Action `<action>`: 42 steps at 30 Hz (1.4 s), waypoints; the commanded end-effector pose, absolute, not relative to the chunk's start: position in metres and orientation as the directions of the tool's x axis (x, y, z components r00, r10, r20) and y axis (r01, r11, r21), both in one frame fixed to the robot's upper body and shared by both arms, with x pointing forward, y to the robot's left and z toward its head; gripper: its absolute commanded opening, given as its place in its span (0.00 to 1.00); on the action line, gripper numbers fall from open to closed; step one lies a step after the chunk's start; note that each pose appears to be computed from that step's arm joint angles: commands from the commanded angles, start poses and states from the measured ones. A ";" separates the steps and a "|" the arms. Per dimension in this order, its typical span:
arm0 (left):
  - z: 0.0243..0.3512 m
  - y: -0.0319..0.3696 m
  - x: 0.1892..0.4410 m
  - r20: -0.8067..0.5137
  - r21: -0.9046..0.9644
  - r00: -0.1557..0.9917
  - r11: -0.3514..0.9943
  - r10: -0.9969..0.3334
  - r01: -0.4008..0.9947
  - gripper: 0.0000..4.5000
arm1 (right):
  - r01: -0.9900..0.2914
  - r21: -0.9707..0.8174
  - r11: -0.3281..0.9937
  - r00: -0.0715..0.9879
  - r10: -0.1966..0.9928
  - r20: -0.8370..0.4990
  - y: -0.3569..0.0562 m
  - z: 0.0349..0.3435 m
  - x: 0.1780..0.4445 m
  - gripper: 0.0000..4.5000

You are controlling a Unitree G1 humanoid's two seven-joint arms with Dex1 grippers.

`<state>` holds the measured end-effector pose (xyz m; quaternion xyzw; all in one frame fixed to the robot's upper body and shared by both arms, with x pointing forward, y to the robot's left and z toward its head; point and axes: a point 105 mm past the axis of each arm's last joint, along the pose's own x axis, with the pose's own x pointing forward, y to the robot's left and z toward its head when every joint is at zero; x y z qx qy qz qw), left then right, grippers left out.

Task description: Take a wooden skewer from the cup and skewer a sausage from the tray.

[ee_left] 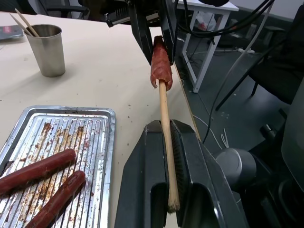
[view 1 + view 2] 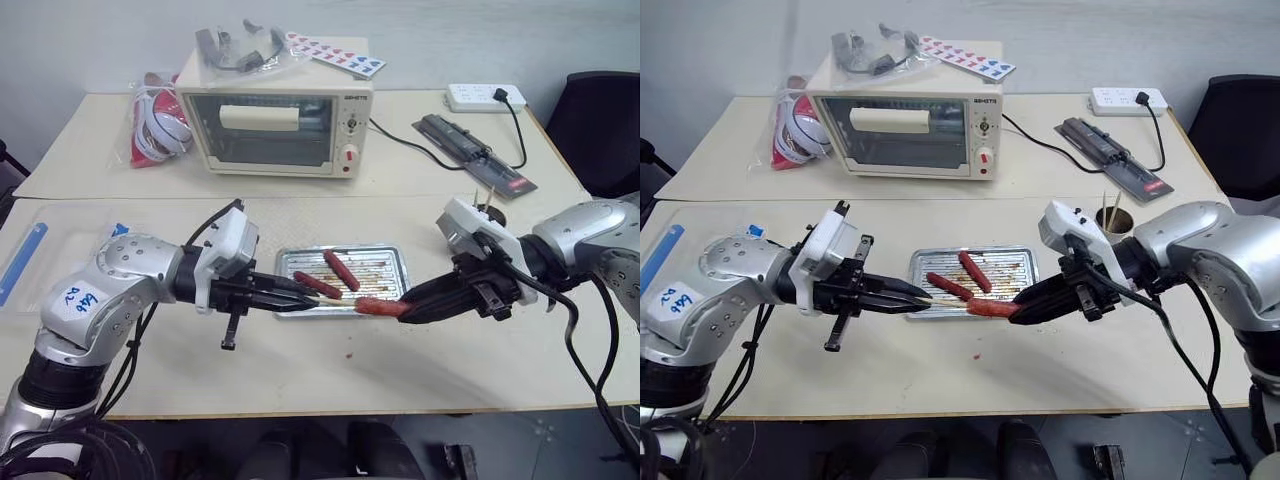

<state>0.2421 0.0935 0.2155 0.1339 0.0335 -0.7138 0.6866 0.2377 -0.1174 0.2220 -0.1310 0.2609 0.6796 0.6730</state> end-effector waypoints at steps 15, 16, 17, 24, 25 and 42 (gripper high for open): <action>0.218 0.081 0.242 -0.185 0.177 -0.008 -0.041 -0.983 0.983 0.00 | -0.991 0.136 -0.001 -0.074 0.845 -0.529 -0.108 0.228 0.233 0.44; 0.218 0.082 0.242 -0.183 0.175 0.000 -0.033 -0.983 0.984 0.00 | -0.992 0.128 0.004 -0.066 0.844 -0.532 -0.108 0.228 0.234 0.49; 0.216 0.084 0.243 -0.182 0.172 0.011 -0.021 -0.983 0.985 0.00 | -0.993 0.118 0.011 -0.054 0.844 -0.534 -0.109 0.228 0.236 0.56; 0.208 0.101 0.243 -0.153 0.175 0.164 0.137 -0.975 0.975 0.00 | -0.992 -0.039 0.122 0.126 0.867 -0.483 -0.113 0.255 0.267 0.60; 0.209 0.105 0.244 -0.140 0.180 0.206 0.180 -0.968 0.967 0.00 | -0.988 -0.063 0.139 0.152 0.874 -0.461 -0.112 0.261 0.272 0.60; 0.219 0.234 0.232 0.088 0.139 0.917 0.917 -0.388 0.375 0.00 | -0.962 -0.202 0.181 0.214 0.964 -0.158 -0.069 0.310 0.296 0.92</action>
